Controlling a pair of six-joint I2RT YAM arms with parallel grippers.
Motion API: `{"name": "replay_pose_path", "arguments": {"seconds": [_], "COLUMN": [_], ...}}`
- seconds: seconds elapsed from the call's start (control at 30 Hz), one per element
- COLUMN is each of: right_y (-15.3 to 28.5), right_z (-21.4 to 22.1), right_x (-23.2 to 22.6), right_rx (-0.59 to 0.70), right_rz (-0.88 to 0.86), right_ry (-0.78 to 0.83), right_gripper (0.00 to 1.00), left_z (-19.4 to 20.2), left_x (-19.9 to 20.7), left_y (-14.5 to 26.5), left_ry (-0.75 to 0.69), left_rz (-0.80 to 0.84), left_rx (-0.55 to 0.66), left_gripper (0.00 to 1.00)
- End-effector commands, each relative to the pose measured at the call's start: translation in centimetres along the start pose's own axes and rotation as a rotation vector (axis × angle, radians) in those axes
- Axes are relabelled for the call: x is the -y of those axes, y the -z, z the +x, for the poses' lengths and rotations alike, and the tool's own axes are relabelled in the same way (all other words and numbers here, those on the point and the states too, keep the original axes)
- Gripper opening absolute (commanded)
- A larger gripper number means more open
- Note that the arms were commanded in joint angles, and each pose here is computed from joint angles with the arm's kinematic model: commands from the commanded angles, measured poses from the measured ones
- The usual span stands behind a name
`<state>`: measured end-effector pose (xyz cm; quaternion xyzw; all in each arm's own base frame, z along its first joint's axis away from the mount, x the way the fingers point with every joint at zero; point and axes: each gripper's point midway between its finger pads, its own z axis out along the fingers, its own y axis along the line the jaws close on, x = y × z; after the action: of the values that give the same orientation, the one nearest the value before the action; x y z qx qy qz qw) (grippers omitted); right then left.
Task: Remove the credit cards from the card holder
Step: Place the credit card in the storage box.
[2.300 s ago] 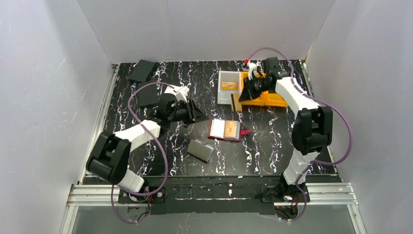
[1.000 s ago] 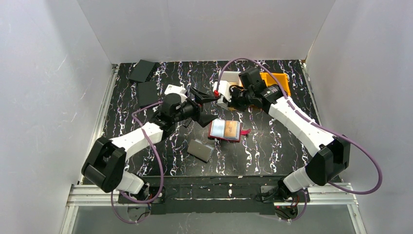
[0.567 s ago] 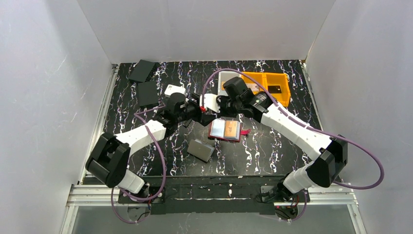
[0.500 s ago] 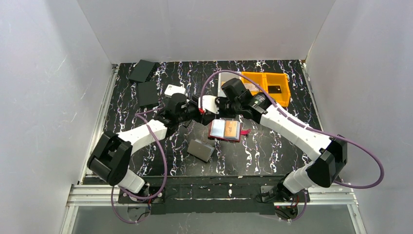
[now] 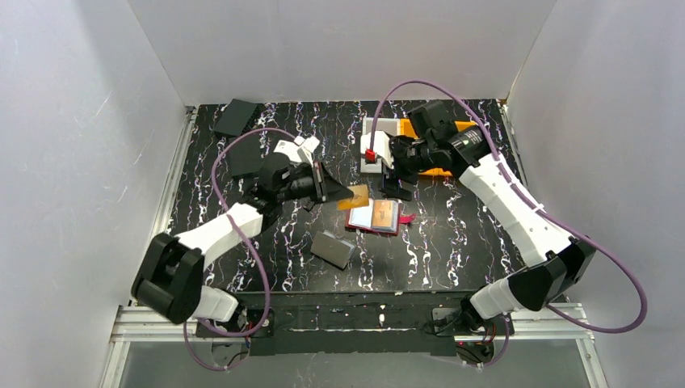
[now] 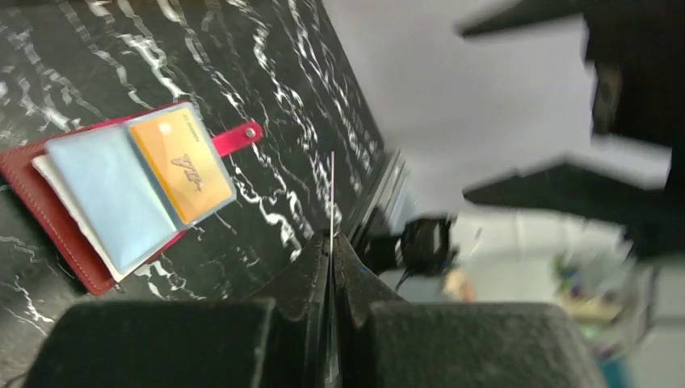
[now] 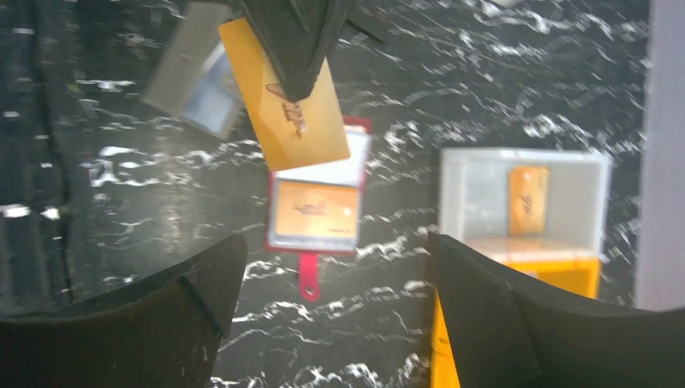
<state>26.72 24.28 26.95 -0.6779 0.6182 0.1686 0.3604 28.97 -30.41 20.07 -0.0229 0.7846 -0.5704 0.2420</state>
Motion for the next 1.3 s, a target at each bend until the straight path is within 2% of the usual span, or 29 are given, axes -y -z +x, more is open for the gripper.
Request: {"name": "replay_pose_path", "arguments": {"seconds": [0.0,0.1,0.23,0.4,0.53,0.63,0.87,0.93,1.0,1.03,1.07,1.1,1.17,1.2,1.27], "right_y": [-0.3,-1.4,-2.2,-2.0,-1.9,-1.9,-4.0,-4.3,-4.4,-4.3,-4.3,-4.4,-4.6,-4.6,-4.4], "right_z": [-2.1,-2.6,-3.1,-4.5,-4.6,-5.0,-4.9,-5.0,-5.0,-5.0,-5.0,-4.3,-3.0,-2.4,-1.0], "right_x": [-4.2,-5.6,-7.6,-8.9,-8.7,-8.5,-8.7,-8.6,-8.5,-8.4,-8.3,-7.5,-6.5,-5.9,-4.0], "right_rx": [0.123,0.151,0.158,0.195,0.182,0.18,0.104,0.098,0.094,0.093,0.093,0.066,0.012,-0.008,-0.042], "right_rz": [-0.246,-0.384,-0.514,-0.598,-0.592,-0.588,-0.57,-0.558,-0.545,-0.537,-0.525,-0.473,-0.416,-0.388,-0.323], "right_ry": [-0.021,-0.049,-0.096,-0.135,-0.149,-0.158,-0.139,-0.131,-0.109,-0.102,-0.094,-0.06,-0.032,-0.023,-0.018], "right_gripper": [0.94,0.92,0.88,0.83,0.82,0.77,0.48,0.33,0.06,0.01,0.01,0.01,0.01,0.01,0.01], "left_z": [5.3,6.1,6.4,6.1,5.8,5.7,5.6,5.6,5.5,5.4,5.2,4.1,2.3,1.3,-0.4], "left_x": [4.4,5.7,6.9,6.6,6.3,6.1,6.1,6.0,5.9,5.8,5.7,5.5,4.4,4.1,3.9], "left_y": [4.3,5.7,6.1,6.2,6.1,6.0,5.8,5.9,5.9,5.9,5.9,6.1,6.7,7.5,9.3], "left_ry": [-0.877,-1.029,-1.101,-1.132,-1.14,-1.137,-1.119,-1.116,-1.106,-1.099,-1.082,-1.022,-0.94,-0.89,-0.804], "left_rz": [0.332,0.388,0.425,0.399,0.371,0.356,0.347,0.342,0.328,0.319,0.304,0.236,0.142,0.107,0.087], "left_rx": [-0.106,-0.07,-0.055,-0.035,-0.029,-0.029,-0.031,-0.029,-0.023,-0.019,-0.01,0.042,0.116,0.159,0.214], "left_gripper": [0.0,0.0,0.0,0.0,0.0,0.0,0.0,0.0,0.0,0.02,0.1,0.42,0.8,0.95,0.98]}}
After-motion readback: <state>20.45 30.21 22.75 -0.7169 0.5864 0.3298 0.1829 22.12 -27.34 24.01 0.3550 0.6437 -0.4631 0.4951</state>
